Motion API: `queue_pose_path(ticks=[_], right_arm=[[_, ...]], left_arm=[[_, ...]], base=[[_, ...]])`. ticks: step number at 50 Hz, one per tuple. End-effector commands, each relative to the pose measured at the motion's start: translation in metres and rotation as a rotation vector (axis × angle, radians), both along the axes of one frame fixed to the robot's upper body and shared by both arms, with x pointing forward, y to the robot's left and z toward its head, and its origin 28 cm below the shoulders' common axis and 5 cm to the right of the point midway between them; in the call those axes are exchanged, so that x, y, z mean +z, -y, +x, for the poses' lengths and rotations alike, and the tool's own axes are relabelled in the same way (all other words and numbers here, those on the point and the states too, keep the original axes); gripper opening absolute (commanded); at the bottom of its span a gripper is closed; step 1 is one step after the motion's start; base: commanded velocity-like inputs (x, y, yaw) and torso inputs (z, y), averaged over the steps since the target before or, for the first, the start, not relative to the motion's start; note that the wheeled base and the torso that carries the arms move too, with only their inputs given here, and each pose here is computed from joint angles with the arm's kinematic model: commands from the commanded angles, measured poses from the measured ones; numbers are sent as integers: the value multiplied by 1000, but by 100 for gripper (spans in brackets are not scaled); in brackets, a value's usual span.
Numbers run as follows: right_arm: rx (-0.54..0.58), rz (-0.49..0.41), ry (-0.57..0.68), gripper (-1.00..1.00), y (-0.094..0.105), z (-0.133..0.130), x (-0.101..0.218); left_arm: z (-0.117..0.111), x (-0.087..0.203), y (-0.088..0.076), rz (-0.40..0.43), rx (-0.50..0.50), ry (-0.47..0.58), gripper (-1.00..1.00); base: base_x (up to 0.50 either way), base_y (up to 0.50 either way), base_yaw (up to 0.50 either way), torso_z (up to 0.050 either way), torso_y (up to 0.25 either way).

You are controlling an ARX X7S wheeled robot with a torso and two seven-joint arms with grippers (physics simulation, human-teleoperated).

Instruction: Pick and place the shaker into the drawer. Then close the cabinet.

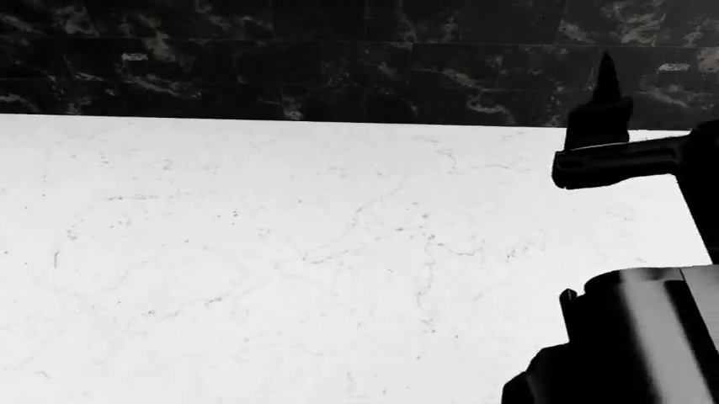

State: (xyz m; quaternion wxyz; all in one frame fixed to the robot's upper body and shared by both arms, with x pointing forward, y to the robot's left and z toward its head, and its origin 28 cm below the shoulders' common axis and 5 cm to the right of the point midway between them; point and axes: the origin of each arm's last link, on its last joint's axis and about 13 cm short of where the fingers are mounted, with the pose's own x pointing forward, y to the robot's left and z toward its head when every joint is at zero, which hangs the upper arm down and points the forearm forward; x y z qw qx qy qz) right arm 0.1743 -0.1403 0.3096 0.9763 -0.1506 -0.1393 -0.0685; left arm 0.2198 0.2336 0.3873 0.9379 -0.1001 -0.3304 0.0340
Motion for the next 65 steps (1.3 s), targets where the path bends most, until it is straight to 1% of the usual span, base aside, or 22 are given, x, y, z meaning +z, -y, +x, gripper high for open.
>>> queue_pose_path(ticks=[1,8,14,20,23,28,29,30,31,32,33,40,41,42,45,48,50,51,55,58,61,65], right_arm=[[208,-127,-152,100,-35,33,9],[442,-342,-265,100,-61,48,17],[588,-501,-258,100,-80,48,29],[625,-585,-170,100,-86,42,59],[620,-593,-95,100,-83,36,92],[566,-661,41,100,-85,11,150],[392,-528,62,100,-53,9,188],[211,-709,115,100,-62,-3,222],[186,-702,267,100,-69,-33,246],[223,-593,362,100,-74,-59,262],[262,-549,363,100,-81,-54,261],[278,-549,549,100,-114,-56,223],[361,-622,515,100,-124,-58,212],[449,-710,475,100,-157,-58,211],[442,-775,504,100,-143,-66,226],[411,-778,514,100,-122,-70,252],[122,-596,660,100,-103,-72,268],[37,-524,667,100,-96,-62,277],[-16,-412,571,100,-81,16,312],[-75,-360,432,100,-65,78,305],[-104,-329,338,100,-57,110,289],[-112,-288,207,100,-49,135,268]], left_arm=[[-80,-91,-40,-171,300,-179,100],[-62,-107,-58,-236,476,-158,100],[-46,-122,-82,-287,567,-175,100],[-41,-124,-90,-291,543,-203,100],[-41,-124,-91,-288,511,-222,100],[-38,-123,-88,-308,467,-237,100],[-37,-121,-87,-308,464,-236,100],[-36,-120,-86,-309,462,-234,100],[-35,-118,-86,-307,461,-231,100],[-35,-117,-85,-306,459,-229,100],[-34,-117,-84,-305,458,-229,100],[-29,-115,-78,-298,436,-233,100],[-28,-114,-77,-296,432,-232,100],[-27,-114,-76,-294,428,-232,100],[-25,-113,-73,-286,420,-234,100],[-24,-114,-72,-281,419,-238,100],[-25,-116,-72,-279,421,-241,100],[-25,-117,-72,-277,423,-244,100],[-30,-120,-73,-269,431,-257,100],[-37,-125,-77,-263,452,-270,100],[-43,-132,-81,-263,481,-289,100],[-49,-144,-83,-263,521,-312,100]], base=[[0,0,0,0,0],[0,0,0,0,0],[0,0,0,0,0],[0,0,0,0,0],[0,0,0,0,0],[0,0,0,0,0],[0,0,0,0,0],[0,0,0,0,0],[0,0,0,0,0],[0,0,0,0,0],[0,0,0,0,0],[0,0,0,4,0],[0,0,0,12,10],[0,0,0,12,0],[0,0,0,11,0],[0,0,0,4,3],[0,0,0,5,6],[0,0,0,11,12],[0,0,0,6,8],[0,0,0,3,0],[0,0,0,4,0],[0,0,0,3,0]])
